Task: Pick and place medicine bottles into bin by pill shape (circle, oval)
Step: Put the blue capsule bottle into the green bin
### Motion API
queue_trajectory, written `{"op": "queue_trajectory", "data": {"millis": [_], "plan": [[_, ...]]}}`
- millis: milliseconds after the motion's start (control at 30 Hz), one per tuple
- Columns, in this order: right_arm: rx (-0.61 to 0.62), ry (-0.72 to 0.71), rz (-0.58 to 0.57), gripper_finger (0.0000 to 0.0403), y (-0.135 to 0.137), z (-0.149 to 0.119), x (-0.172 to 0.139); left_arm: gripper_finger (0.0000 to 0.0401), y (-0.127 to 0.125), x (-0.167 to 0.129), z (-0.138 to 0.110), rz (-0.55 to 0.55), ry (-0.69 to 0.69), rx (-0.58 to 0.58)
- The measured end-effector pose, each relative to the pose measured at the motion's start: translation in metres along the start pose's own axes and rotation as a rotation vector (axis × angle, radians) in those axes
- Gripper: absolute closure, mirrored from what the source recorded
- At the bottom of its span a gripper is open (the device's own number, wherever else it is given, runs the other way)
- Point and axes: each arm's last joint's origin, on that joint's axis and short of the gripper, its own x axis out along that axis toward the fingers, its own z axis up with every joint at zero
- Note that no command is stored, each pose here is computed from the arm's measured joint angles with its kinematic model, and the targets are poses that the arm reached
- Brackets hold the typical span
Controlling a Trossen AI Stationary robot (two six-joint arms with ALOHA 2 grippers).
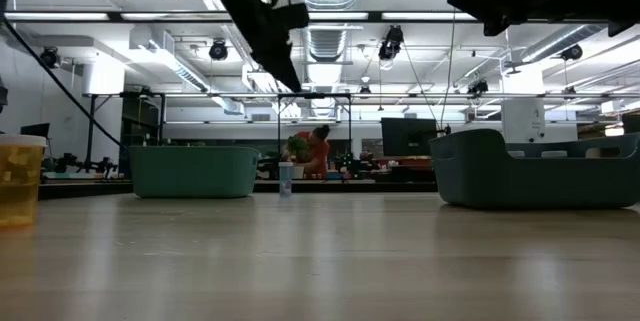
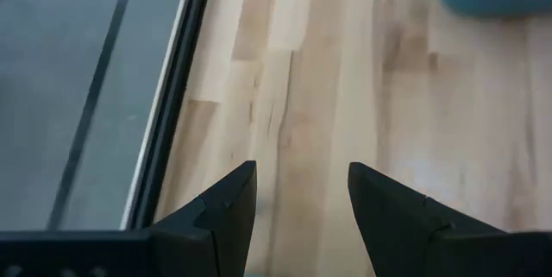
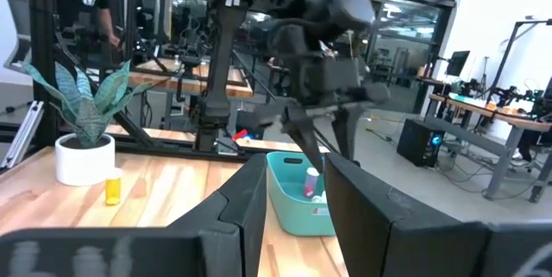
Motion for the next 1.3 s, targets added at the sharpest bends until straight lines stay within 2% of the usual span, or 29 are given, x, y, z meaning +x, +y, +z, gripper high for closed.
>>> {"op": "queue_trajectory", "data": {"millis": [233,567,800,1100,1300], "plan": [[0.0,0.009,0.001,0.0294,0.0,-0.001,0.0,0.0232,0.019,0.034,0.008,0.008,0.125,0.101],[-0.003,0.017,0.003,0.0294,0.0,-0.002,0.0,0.0232,0.047,0.075,-0.007,0.008,0.236,0.069],[-0.008,0.018,0.003,0.0294,0.0,-0.002,0.0,0.0229,0.056,0.078,-0.017,0.008,0.264,0.07],[-0.011,0.024,0.004,0.0294,0.0,-0.002,0.0,0.0165,0.062,0.079,-0.021,0.015,0.265,0.055],[-0.011,0.024,0.004,0.0294,0.0,-0.002,0.0,0.016,0.062,0.08,-0.02,0.021,0.249,0.054]]}}
